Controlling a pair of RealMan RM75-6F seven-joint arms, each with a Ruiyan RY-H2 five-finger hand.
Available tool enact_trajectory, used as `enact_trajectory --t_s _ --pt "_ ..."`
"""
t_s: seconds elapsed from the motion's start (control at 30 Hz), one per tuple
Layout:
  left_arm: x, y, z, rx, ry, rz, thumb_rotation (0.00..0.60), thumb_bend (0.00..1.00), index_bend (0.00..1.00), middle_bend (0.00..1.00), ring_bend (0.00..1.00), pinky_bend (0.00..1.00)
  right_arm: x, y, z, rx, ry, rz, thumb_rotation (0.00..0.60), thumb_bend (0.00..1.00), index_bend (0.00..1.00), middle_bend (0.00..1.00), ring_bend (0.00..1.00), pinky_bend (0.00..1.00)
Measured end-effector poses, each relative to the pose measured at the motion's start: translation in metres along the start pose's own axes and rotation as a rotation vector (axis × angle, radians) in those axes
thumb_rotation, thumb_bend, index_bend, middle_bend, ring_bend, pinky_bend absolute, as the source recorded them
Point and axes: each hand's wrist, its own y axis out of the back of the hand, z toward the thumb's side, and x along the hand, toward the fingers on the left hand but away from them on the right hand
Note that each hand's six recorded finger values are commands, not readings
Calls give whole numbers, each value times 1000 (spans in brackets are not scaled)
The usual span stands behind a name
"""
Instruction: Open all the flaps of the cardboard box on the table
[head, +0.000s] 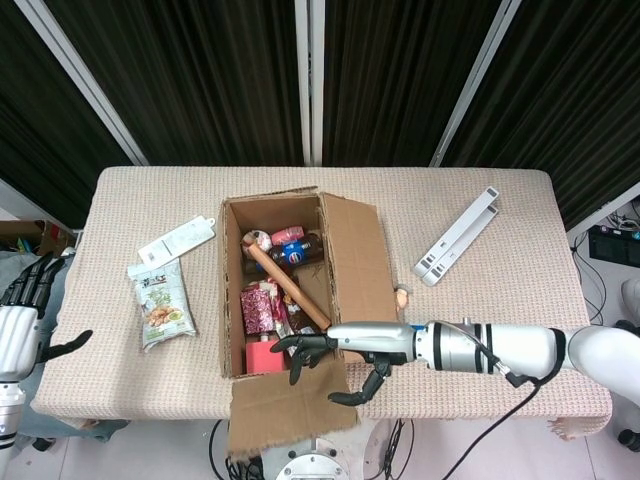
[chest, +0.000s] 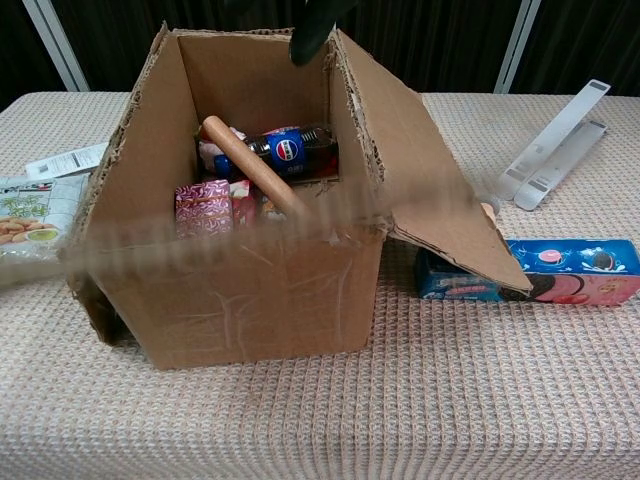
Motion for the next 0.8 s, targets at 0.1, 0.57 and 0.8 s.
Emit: enact_trajectory --t_s 0.1,0.57,0.8 --pt "-1 -1 -1 0 2 -1 598 92 45 16 67 181 4 8 -3 64 -9 -65 600 373 0 241 107 233" --pt "-5 -4 -8 54 -1 -16 600 92 45 17 67 181 132 54 -110 922 -726 -719 600 203 0 0 0 0" --pt "-10 -11 -10 109 -8 -47 599 92 46 31 67 180 259 30 -170 925 -1045 -1157 600 176 0 0 0 0"
